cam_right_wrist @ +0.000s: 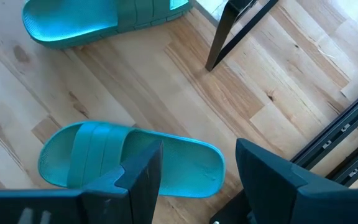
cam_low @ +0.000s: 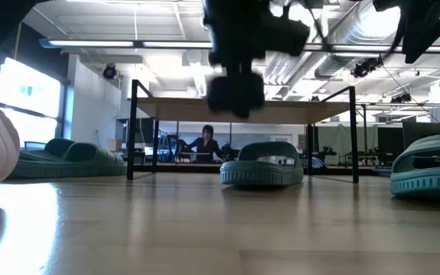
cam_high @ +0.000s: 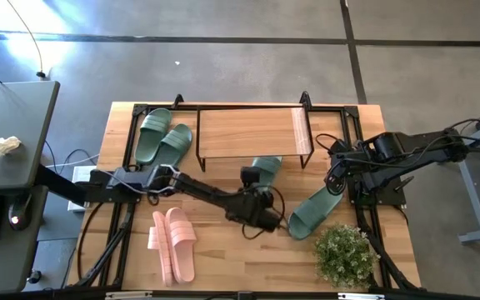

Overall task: Pick and place slides into the shelf
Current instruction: Put the green slide under the shelf

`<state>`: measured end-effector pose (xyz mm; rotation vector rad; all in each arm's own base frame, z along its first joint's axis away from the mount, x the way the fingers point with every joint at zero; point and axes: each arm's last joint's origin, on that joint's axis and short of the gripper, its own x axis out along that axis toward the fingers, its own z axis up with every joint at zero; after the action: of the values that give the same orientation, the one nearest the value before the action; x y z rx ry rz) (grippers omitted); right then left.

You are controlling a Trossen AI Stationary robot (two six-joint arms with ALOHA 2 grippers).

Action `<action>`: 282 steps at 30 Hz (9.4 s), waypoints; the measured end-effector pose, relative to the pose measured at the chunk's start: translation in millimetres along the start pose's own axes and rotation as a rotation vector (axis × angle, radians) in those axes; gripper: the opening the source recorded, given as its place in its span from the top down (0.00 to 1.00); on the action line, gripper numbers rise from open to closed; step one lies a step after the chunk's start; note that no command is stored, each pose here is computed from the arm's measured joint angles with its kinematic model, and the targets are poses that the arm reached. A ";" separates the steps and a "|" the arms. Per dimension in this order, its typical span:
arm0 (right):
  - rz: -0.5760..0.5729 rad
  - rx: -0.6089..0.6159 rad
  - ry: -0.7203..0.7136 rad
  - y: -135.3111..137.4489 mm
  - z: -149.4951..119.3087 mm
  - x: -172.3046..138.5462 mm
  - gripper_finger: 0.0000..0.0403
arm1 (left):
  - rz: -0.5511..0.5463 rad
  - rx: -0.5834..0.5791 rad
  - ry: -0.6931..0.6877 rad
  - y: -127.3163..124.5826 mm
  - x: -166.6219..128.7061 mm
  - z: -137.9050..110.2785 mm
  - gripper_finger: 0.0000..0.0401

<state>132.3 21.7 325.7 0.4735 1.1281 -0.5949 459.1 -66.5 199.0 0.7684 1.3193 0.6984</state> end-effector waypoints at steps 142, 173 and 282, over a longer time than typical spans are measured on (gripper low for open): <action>0.110 0.252 -0.458 80.5 -6.3 235.3 1.00 | -0.697 0.348 -0.553 122.4 -69.5 -70.7 1.00; 0.061 0.366 -0.552 105.4 25.6 275.4 1.00 | -0.742 0.376 -0.762 138.3 -85.0 -73.0 1.00; 0.844 0.598 -0.144 40.8 13.8 55.0 1.00 | -0.597 0.474 -0.617 122.1 -108.2 -90.0 1.00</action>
<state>185.4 32.8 281.6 1.3141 0.5052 -0.1944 354.5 -75.7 353.0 0.8162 1.0534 -0.3301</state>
